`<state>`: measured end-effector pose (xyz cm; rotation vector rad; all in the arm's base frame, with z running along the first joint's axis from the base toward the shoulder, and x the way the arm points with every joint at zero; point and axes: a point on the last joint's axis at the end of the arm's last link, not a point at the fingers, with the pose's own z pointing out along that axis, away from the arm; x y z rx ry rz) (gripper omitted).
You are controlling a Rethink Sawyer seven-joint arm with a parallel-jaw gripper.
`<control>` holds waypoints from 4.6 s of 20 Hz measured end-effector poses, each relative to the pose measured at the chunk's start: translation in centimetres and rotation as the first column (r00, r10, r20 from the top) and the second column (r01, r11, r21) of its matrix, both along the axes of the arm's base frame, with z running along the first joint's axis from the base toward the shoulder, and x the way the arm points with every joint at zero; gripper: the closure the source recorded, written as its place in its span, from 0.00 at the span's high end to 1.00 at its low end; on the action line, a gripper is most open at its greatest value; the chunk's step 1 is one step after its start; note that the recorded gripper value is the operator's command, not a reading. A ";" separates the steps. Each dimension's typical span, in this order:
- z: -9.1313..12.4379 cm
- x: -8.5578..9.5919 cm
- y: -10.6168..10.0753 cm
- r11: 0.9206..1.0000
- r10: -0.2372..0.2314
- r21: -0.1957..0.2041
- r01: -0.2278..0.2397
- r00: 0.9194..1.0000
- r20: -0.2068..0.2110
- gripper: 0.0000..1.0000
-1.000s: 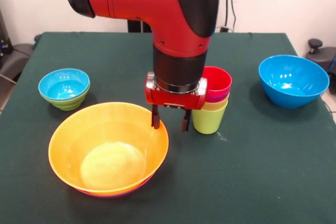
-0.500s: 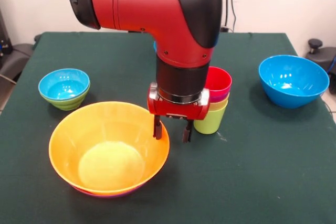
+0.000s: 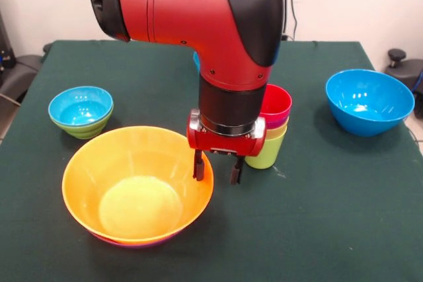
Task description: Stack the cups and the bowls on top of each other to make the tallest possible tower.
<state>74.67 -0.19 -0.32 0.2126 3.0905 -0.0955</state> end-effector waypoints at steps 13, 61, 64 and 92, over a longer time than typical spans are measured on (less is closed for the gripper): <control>1.8 1.3 -1.6 0.993 0.024 -0.118 -0.020 0.999 0.034 1.00; 1.1 2.1 -3.3 0.990 -0.066 -0.123 0.069 0.997 0.034 0.00; 1.3 2.1 -3.3 0.990 -0.065 -0.127 0.069 0.997 0.035 0.00; 13.3 1.9 -2.9 0.981 -0.134 -0.151 0.119 0.987 -0.088 0.00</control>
